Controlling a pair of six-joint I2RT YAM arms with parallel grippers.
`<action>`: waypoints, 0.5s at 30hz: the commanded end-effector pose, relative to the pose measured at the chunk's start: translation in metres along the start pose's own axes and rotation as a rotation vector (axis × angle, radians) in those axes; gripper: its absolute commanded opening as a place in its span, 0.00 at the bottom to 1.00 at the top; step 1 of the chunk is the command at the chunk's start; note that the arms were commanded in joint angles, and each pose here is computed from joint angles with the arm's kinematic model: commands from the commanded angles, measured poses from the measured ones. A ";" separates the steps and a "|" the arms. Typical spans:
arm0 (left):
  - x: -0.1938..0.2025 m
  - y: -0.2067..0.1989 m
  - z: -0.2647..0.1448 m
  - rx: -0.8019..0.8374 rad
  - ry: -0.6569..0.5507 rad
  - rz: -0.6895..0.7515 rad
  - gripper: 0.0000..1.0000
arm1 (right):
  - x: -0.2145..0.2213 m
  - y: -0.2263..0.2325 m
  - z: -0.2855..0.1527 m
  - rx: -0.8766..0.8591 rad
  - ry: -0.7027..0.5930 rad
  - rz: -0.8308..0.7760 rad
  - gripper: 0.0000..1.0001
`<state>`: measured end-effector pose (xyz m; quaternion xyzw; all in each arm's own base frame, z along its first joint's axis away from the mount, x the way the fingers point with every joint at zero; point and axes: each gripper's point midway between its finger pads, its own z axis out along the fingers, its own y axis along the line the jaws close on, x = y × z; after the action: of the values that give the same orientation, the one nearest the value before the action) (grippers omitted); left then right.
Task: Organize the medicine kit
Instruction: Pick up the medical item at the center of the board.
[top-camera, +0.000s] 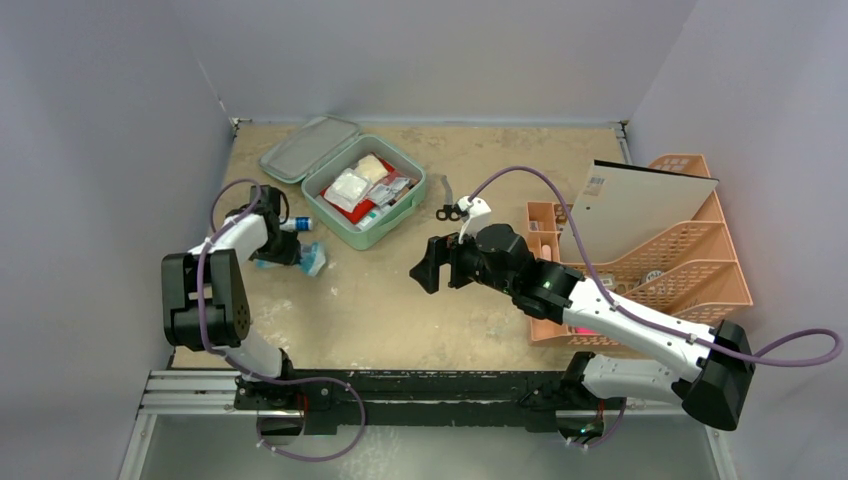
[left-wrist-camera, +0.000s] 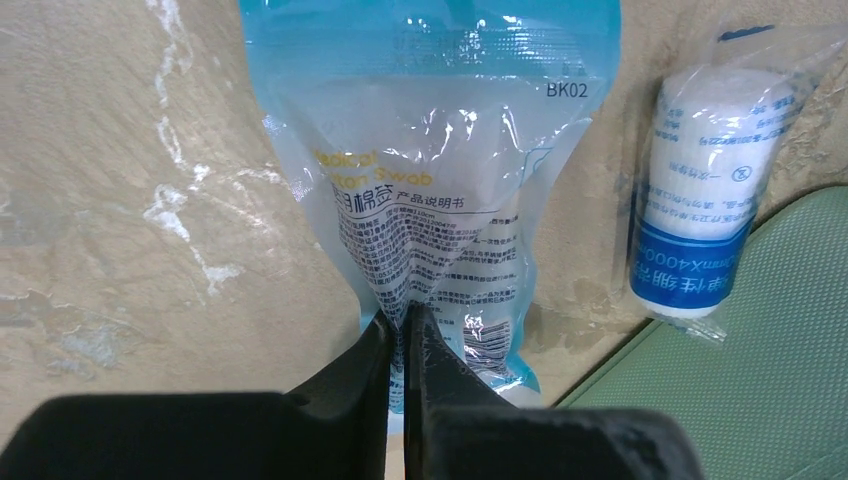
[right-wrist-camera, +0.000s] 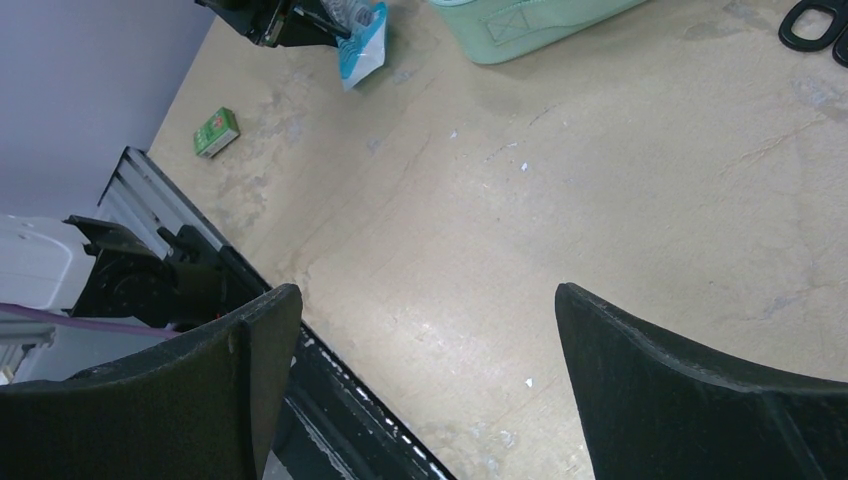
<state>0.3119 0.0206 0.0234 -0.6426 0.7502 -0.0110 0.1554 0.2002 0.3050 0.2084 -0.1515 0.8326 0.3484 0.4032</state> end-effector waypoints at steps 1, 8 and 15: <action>0.003 0.026 -0.009 -0.080 0.004 -0.008 0.00 | -0.012 0.005 -0.001 -0.010 -0.043 0.001 0.99; -0.019 0.002 -0.051 0.068 -0.078 0.030 0.00 | -0.011 0.005 -0.003 -0.013 -0.045 0.003 0.99; -0.044 -0.038 -0.100 0.309 -0.208 0.251 0.00 | -0.012 0.005 -0.001 -0.013 -0.050 0.003 0.99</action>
<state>0.3017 0.0274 0.0903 -0.5947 0.7682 -0.0302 0.2350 0.2003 0.3050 0.2087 -0.1514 0.8323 0.3487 0.4035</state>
